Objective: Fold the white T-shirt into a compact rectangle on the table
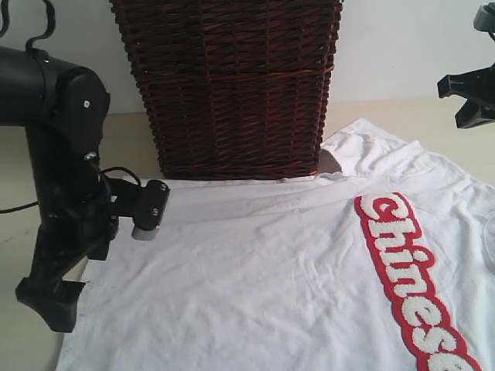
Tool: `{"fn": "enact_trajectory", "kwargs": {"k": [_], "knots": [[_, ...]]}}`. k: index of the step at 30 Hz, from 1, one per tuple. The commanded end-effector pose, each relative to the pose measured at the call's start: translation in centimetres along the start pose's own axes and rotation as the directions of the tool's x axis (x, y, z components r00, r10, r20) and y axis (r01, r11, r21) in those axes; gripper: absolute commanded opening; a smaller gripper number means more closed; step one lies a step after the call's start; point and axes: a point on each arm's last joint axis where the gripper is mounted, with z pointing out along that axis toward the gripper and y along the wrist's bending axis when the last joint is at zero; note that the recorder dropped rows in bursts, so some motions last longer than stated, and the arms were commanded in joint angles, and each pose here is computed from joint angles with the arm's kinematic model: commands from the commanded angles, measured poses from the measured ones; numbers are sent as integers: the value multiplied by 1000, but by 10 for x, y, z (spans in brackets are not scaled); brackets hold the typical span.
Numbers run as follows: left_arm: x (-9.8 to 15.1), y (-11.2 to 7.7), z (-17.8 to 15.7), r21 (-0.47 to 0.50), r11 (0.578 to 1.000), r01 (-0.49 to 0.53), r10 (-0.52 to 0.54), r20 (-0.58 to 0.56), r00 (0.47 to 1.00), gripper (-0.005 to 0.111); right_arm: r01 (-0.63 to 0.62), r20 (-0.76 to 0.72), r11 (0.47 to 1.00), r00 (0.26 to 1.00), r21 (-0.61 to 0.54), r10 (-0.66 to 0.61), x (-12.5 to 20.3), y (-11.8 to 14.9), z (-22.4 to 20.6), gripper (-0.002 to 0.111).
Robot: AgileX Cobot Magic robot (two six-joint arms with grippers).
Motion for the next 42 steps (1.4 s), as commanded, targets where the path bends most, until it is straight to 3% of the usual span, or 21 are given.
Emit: {"fn": "enact_trajectory", "kwargs": {"k": [1,4,5,7,14,18,27,38,42], "knots": [[30,7,-4,21,998,51,-52,49,997,105,-7,23,1000,1000,-17,7,-2,3,-4,0],[43,10,-13,59,996,74,-86,249,965,105,-15,28,1000,999,-25,16,-3,3,-4,0],[42,9,-17,78,994,76,-99,353,930,105,-25,30,999,999,-32,26,-3,4,-4,0],[45,10,-17,61,995,79,-98,418,903,105,-18,33,999,999,-38,20,-3,4,-4,0],[45,3,18,-34,995,96,-83,267,960,105,-20,40,999,999,-37,22,-4,4,-4,0],[38,1,35,-130,986,101,-61,280,958,105,-20,37,999,999,-37,22,-4,4,-4,0],[39,6,41,-154,982,114,-72,255,964,105,-13,36,999,999,-38,14,-3,5,-4,0],[41,12,69,-257,959,117,-56,233,971,105,-3,31,999,1000,-32,4,-3,4,-3,0],[41,13,82,-206,972,109,-64,215,975,105,-2,30,1000,1000,-31,3,-3,4,-3,0]]}}
